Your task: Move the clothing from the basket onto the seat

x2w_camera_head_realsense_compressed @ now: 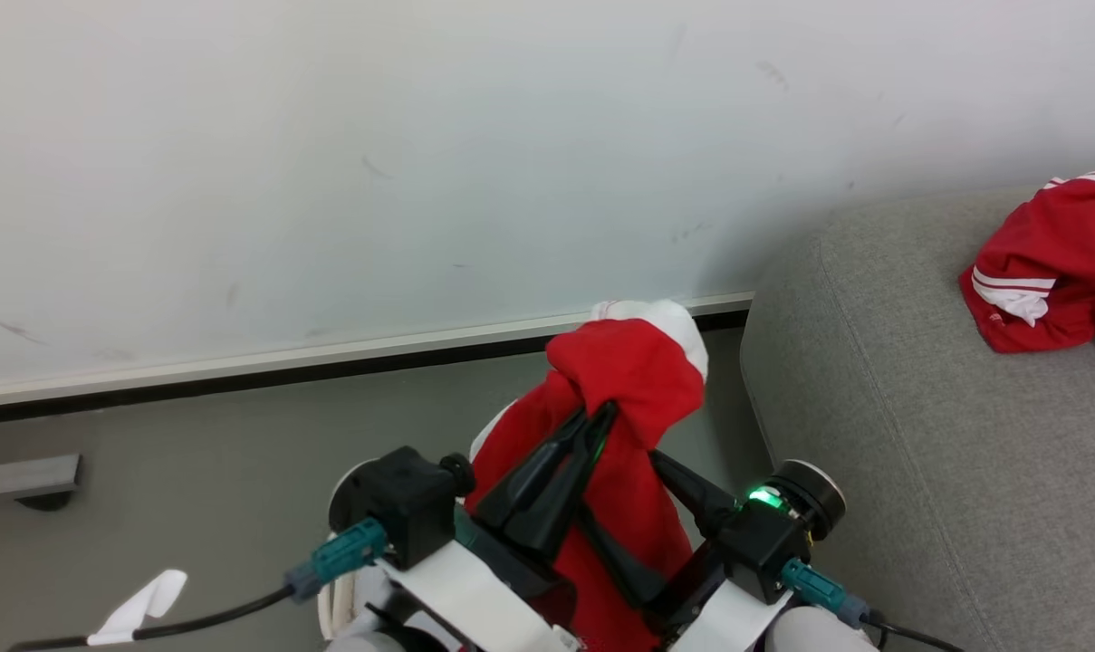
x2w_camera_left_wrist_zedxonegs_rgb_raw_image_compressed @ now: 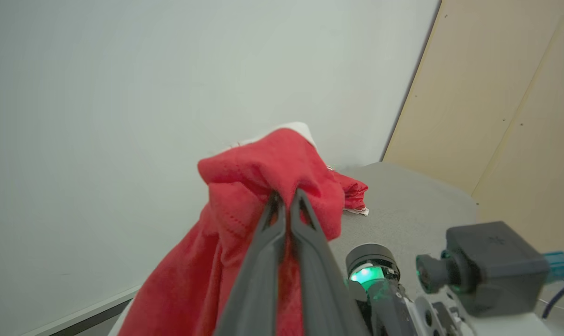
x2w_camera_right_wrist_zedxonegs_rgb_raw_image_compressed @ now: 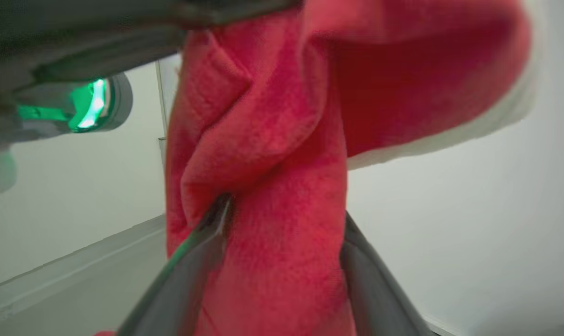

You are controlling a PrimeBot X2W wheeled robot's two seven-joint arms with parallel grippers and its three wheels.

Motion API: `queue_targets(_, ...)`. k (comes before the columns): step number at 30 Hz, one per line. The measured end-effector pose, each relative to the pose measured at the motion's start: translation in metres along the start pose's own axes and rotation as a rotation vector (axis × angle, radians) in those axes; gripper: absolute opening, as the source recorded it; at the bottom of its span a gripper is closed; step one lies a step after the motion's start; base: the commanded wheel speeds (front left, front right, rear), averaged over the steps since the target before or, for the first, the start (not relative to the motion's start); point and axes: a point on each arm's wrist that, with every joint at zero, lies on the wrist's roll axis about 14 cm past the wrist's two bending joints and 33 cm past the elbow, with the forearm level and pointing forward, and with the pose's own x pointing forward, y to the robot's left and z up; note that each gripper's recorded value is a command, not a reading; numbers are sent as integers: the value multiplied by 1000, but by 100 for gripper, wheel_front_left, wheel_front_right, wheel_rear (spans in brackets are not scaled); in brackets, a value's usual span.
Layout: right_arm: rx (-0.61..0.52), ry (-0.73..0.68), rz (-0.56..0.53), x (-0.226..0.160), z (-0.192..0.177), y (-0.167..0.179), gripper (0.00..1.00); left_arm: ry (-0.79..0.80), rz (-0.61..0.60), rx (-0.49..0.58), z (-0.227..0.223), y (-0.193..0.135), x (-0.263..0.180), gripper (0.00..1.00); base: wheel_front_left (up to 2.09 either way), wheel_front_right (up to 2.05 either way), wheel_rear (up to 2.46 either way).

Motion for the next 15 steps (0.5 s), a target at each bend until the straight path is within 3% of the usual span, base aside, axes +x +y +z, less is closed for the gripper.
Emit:
queue_targets(2,15,14,-3,1,-4,-1,94,-4,-11,-3,2,-5,0,0,0,0,0)
queue_targets(3,25,22,-5,2,-7,-1,19,-6,-15,-3,2,-6,0,0,0,0,0)
queue_targets(4,40,28,-4,2,-9,1,0,-6,-17,-3,3,-7,0,0,0,0,0)
queue_targets(11,129,0,-41,4,-4,-7,0,5,23,-9,0,3,-1,0,0,0,0)
queue_targets(12,147,-11,-59,3,-1,-12,0,5,30,-11,-1,5,-1,16,0,0,0)
queue_targets(15,220,-42,-102,-1,4,-20,0,28,47,-22,-10,10,-1,100,0,0,0)
